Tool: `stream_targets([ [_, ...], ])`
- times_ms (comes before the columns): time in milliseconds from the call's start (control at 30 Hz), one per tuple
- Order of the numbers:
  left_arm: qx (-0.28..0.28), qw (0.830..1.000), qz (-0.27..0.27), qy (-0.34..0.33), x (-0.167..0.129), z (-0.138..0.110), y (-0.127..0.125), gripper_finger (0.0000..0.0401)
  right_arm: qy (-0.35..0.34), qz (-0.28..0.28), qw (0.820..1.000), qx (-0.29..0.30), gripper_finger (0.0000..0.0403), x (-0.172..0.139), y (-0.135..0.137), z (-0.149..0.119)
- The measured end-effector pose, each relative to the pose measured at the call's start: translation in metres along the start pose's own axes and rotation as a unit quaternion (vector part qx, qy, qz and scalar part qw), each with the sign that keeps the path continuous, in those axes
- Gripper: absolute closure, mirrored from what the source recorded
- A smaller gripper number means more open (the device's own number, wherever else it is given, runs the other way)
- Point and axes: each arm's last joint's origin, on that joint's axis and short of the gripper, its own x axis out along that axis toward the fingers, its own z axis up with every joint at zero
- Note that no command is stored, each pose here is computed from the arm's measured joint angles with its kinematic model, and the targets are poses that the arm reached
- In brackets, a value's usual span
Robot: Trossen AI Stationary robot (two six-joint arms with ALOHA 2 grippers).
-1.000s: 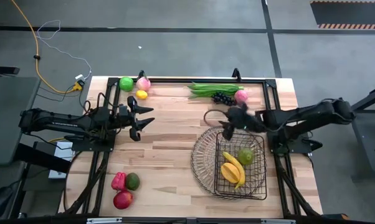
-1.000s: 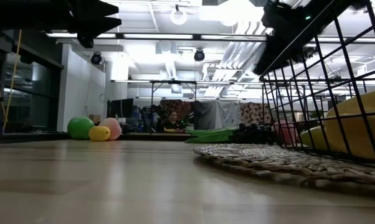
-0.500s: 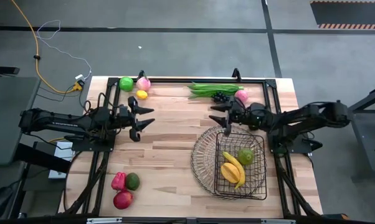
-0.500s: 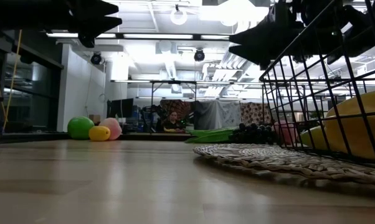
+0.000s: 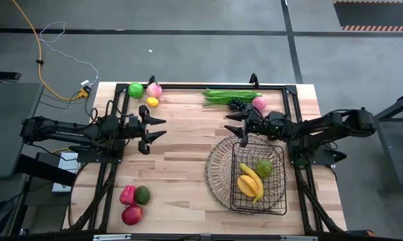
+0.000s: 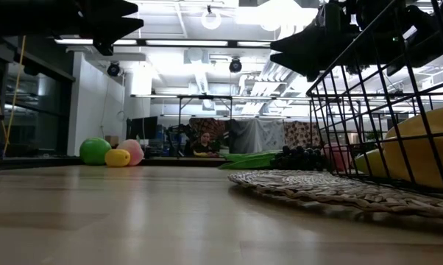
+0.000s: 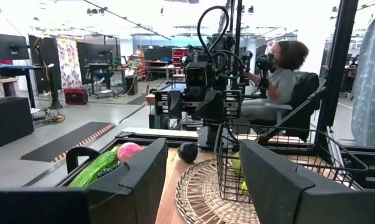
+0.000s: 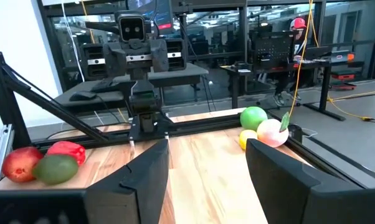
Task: Build produce basket
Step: Put the mangosteen into the wire basket
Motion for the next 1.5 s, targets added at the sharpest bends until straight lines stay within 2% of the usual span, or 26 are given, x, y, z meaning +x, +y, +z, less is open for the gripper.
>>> stream_targets([
  [867, 0.0, 1.0, 0.004, 0.004, 0.0, -0.0008, 0.0002, 0.021, 0.002, -0.001, 1.0, -0.008, 0.0199, 0.0002, 0.0, -0.0002],
  [1167, 0.001, 1.0, 0.004, 0.011, 0.0, -0.0022, 0.0002, 0.0208, 0.003, -0.044, 0.999, -0.005, 0.0198, 0.0, -0.0025, -0.0006],
  [1300, -0.008, 1.0, 0.004, 0.012, 0.0, -0.0023, 0.0002, 0.0188, 0.004, -0.066, 0.998, 0.021, 0.0185, -0.0001, -0.0038, -0.0013],
  [1500, -0.024, 1.0, 0.011, 0.016, 0.0, -0.0031, 0.0005, 0.0138, 0.014, -0.089, 0.995, 0.047, 0.0135, -0.0004, -0.0052, -0.0039],
])
